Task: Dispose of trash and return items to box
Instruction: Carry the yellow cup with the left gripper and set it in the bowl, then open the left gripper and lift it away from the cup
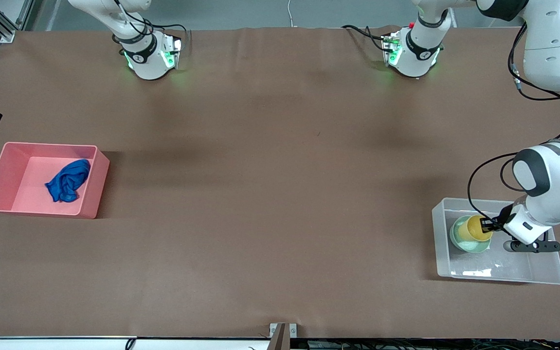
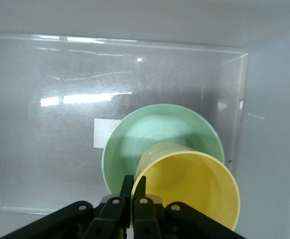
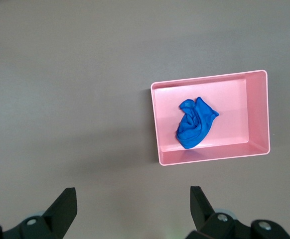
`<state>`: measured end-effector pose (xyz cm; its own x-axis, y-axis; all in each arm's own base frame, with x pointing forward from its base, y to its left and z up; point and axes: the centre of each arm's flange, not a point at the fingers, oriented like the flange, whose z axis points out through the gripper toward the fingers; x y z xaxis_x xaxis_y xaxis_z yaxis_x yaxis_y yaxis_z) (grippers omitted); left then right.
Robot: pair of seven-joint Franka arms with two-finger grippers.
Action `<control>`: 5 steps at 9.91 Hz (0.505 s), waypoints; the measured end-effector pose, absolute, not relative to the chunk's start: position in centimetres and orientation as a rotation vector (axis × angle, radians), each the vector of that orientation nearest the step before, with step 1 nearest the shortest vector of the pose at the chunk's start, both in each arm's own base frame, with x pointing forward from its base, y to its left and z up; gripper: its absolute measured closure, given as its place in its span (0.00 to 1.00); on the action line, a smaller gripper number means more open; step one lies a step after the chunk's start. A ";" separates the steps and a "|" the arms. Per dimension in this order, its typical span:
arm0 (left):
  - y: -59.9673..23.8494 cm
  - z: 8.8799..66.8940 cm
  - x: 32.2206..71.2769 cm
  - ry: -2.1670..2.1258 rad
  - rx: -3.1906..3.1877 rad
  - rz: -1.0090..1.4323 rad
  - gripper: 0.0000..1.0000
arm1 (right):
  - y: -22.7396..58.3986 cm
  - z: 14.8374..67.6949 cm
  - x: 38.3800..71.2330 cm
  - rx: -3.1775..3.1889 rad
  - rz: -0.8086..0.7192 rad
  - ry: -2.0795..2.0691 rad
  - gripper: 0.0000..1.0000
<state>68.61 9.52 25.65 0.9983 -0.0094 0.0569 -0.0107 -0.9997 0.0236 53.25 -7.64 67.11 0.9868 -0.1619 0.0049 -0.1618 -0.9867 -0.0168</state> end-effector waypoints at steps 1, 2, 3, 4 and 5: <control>9.9 25.1 68.5 -0.007 3.117 0.076 0.94 | -7.6 67.1 53.3 -3.115 -0.010 0.254 0.00; 10.0 24.8 68.4 -0.004 3.117 0.069 0.86 | -7.6 67.1 53.3 -3.115 -0.010 0.254 0.00; 10.1 24.9 68.5 -0.005 3.117 0.073 0.73 | -7.6 67.1 53.3 -3.115 -0.010 0.254 0.00; 10.0 25.6 68.9 -0.025 3.119 0.099 0.59 | -7.6 67.1 53.3 -3.115 -0.009 0.254 0.00; 9.9 27.5 69.6 -0.047 3.120 0.157 0.44 | -7.6 67.1 53.2 -3.115 -0.009 0.253 0.00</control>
<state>69.55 9.94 27.54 0.9945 -0.0294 0.1005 -0.0311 -0.9994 0.0155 53.25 -7.63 67.12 0.9868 -0.1616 0.0043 -0.1615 -0.9867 -0.0168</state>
